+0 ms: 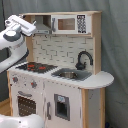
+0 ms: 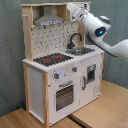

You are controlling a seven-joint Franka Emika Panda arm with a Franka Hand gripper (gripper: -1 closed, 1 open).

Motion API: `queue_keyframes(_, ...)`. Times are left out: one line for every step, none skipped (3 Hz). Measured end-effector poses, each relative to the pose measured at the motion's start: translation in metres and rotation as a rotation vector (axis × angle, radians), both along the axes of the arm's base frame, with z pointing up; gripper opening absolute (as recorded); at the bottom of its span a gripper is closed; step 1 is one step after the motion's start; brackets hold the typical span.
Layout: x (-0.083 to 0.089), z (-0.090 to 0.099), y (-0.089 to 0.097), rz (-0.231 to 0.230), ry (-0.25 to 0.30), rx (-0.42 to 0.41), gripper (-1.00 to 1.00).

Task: Play with the kitchen

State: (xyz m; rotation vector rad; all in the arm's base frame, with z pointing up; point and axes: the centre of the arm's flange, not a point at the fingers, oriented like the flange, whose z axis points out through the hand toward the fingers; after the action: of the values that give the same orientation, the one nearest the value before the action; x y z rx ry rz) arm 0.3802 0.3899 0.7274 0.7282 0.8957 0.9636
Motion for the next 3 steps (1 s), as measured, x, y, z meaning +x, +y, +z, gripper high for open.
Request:
queue_keyframes(0.004,-0.008,0.009,-0.009,-0.035,0.059,1.0)
queue_keyframes(0.007,-0.016,0.017,-0.017,-0.073,0.118,1.0)
queue_keyframes(0.009,-0.023,0.025,-0.025,-0.11,0.174,1.0)
